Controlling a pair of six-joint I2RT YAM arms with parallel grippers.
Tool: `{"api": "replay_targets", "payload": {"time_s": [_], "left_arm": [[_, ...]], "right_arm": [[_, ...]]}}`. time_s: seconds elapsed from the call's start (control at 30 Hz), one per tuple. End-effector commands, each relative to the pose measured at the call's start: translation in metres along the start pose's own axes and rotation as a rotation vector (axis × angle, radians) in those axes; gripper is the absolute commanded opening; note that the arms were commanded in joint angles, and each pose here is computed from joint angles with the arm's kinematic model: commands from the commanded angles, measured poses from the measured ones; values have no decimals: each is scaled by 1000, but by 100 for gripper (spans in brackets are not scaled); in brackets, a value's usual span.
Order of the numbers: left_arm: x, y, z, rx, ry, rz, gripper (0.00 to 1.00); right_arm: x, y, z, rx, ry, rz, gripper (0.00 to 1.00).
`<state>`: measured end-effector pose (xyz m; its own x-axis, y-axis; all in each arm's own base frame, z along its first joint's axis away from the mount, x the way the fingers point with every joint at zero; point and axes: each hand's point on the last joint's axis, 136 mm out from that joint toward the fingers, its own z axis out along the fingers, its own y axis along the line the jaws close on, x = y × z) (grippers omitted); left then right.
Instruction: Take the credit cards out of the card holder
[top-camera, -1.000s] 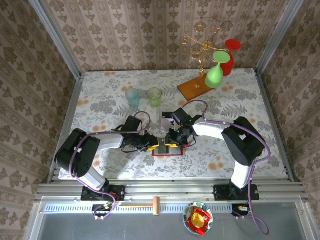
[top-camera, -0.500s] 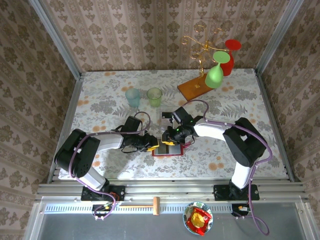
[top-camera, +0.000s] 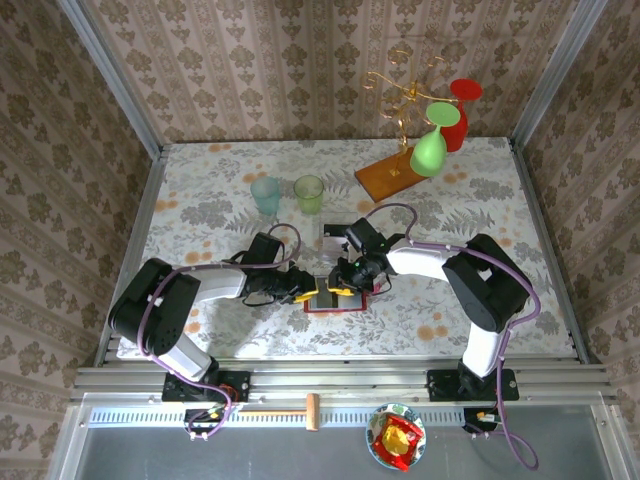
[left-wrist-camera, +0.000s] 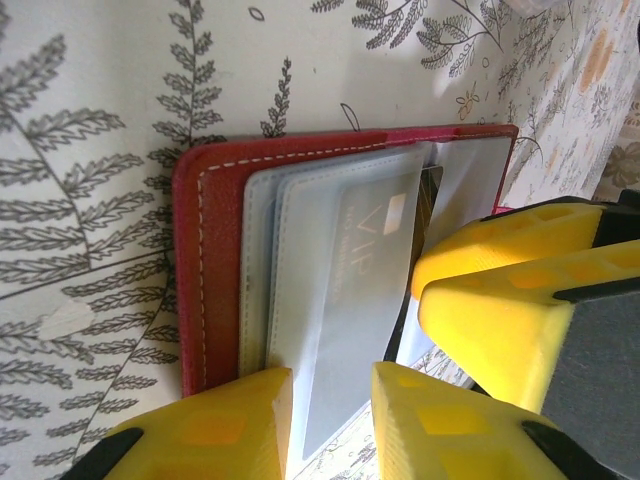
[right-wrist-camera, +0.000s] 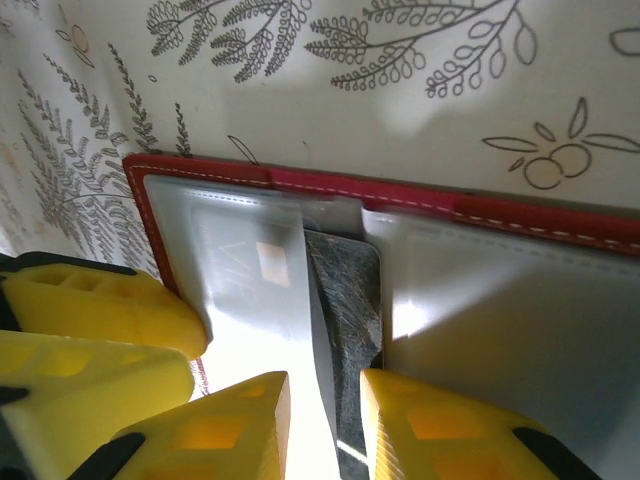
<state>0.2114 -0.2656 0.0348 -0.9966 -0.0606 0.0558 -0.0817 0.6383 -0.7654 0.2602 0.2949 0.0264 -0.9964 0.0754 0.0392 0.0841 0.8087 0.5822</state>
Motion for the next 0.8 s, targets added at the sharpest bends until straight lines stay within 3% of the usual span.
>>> {"api": "replay_targets", "payload": {"time_s": [0.0, 0.6, 0.77], "left_arm": [[9, 13, 1, -34, 17, -38, 29], [-4, -15, -10, -8, -4, 1, 29], [-9, -28, -10, 8, -3, 23, 24]], "right_arm": [[3, -10, -5, 71, -2, -16, 28], [-6, 13, -19, -2, -34, -44, 28], [-7, 10, -22, -17, -40, -30, 28]]}}
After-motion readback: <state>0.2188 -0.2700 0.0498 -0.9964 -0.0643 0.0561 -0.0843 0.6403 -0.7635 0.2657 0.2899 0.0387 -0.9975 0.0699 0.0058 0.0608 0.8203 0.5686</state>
